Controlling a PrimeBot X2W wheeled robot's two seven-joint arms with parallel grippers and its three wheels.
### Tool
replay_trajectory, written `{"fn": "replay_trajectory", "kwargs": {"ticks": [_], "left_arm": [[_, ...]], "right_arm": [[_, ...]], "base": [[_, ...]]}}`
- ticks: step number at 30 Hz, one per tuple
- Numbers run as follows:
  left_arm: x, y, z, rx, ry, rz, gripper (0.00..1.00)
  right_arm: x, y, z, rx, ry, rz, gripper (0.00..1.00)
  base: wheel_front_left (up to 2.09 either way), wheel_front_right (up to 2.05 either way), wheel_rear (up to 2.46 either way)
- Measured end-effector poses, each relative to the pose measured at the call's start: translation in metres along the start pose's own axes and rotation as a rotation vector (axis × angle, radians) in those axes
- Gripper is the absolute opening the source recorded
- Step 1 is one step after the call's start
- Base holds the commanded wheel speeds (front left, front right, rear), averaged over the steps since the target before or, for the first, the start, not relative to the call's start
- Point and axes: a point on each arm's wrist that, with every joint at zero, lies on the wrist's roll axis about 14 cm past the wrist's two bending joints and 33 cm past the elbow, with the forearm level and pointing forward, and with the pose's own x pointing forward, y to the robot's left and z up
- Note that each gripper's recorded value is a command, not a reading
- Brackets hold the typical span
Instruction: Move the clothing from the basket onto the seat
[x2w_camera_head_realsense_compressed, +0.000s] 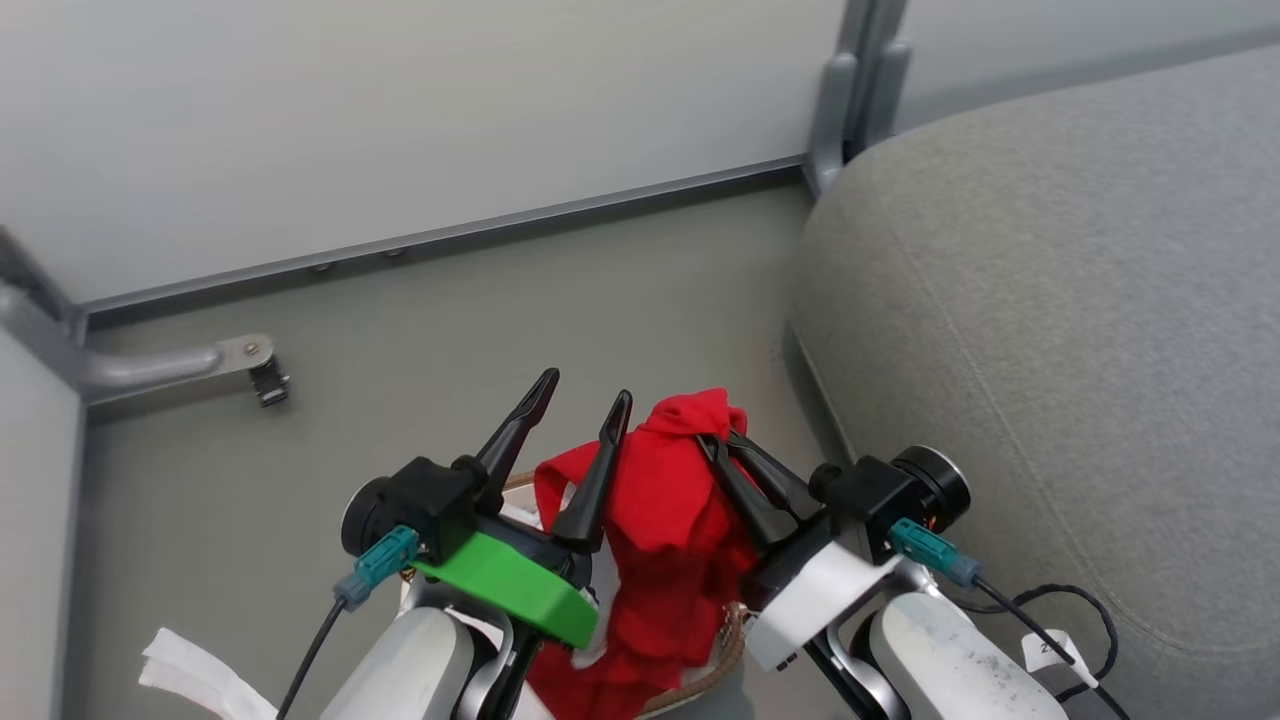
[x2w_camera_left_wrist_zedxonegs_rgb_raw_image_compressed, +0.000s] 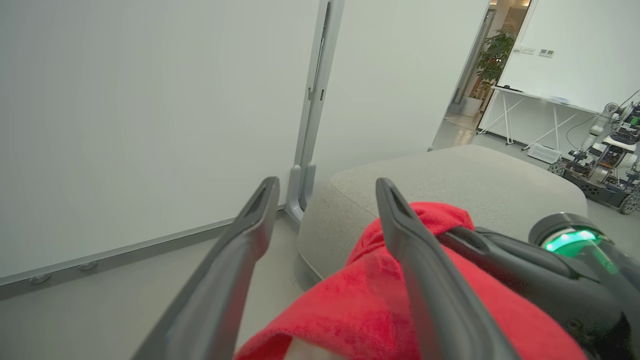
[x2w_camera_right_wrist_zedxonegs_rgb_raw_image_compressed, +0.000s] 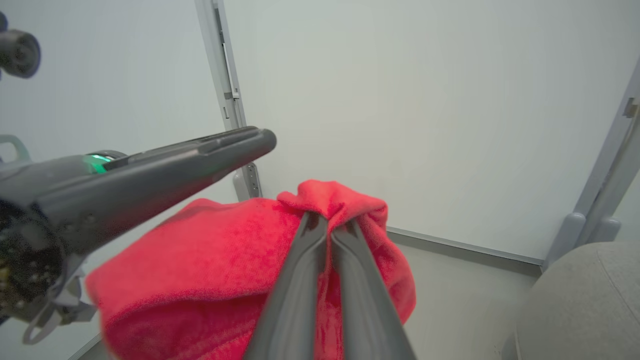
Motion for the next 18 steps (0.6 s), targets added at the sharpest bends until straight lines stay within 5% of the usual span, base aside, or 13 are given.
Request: {"fn": "replay_trajectory", "kwargs": {"ticks": [10, 18], "left_arm": [[0.028, -0.053, -0.048, -0.063, 0.117, -0.197, 1.00], [0.038, -0.058, -0.080, -0.076, 0.195, -0.287, 1.00]], "right_arm": [[-0.061, -0.081, 0.024, -0.062, -0.037, -0.310, 0.00], [-0.078, -0.167, 0.063, -0.292, -0.050, -0.511, 0.00]], "base": [[0.00, 0.00, 0.00], [0.00, 0.00, 0.00]]}}
